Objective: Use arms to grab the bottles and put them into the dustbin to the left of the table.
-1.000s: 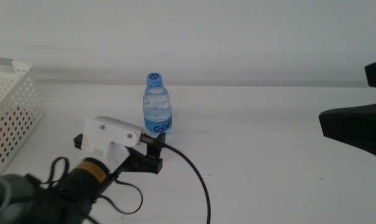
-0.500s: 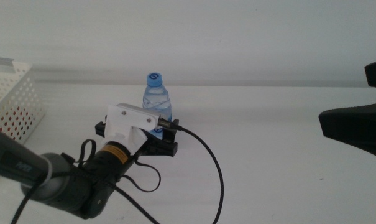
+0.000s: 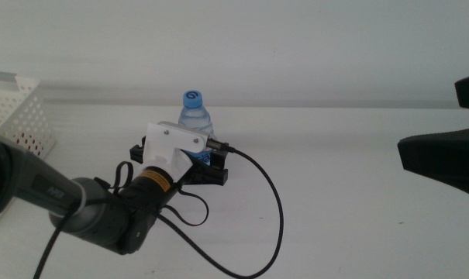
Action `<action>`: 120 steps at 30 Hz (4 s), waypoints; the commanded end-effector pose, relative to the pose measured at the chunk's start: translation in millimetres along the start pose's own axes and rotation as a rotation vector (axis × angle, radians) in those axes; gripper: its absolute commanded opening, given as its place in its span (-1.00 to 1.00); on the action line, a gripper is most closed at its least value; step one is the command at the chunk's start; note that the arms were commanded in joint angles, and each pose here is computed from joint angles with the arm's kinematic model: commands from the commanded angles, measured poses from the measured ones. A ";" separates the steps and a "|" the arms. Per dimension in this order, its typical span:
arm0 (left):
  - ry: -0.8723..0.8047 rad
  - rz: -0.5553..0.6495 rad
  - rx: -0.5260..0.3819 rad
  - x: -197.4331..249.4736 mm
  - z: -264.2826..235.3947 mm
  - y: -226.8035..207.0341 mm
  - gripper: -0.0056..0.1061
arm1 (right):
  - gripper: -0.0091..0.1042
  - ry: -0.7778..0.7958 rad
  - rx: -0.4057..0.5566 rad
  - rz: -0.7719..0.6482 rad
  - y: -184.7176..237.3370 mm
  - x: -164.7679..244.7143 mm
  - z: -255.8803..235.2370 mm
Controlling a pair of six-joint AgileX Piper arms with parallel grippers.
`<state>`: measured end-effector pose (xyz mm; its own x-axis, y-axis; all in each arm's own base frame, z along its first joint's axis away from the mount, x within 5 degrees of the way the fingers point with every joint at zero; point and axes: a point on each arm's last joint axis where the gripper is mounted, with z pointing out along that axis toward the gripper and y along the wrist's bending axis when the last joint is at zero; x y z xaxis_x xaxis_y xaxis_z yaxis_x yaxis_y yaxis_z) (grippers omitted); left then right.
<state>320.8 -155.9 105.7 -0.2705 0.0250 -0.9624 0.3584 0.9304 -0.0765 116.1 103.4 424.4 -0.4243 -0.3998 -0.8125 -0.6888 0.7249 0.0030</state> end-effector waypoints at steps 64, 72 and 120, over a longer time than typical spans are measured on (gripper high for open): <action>0.031 -0.027 -0.156 -60.6 -67.8 29.8 -0.93 | 0.72 -0.014 0.003 -0.005 -0.2 -0.5 -0.9; 0.261 -0.039 -0.114 -104.9 -119.5 35.2 -0.93 | 0.72 -0.014 0.003 -0.005 -0.2 -0.5 -0.9; 1.031 -0.054 -0.222 -167.0 -116.5 324.6 -0.74 | 0.72 -0.014 0.003 -0.005 -0.2 -0.5 -0.9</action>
<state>377.4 184.8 266.2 -0.9514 0.1948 -0.2386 0.1892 0.9808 0.0466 116.1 103.4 424.5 -0.4232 -0.3988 -0.8135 -0.6888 0.7250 0.0029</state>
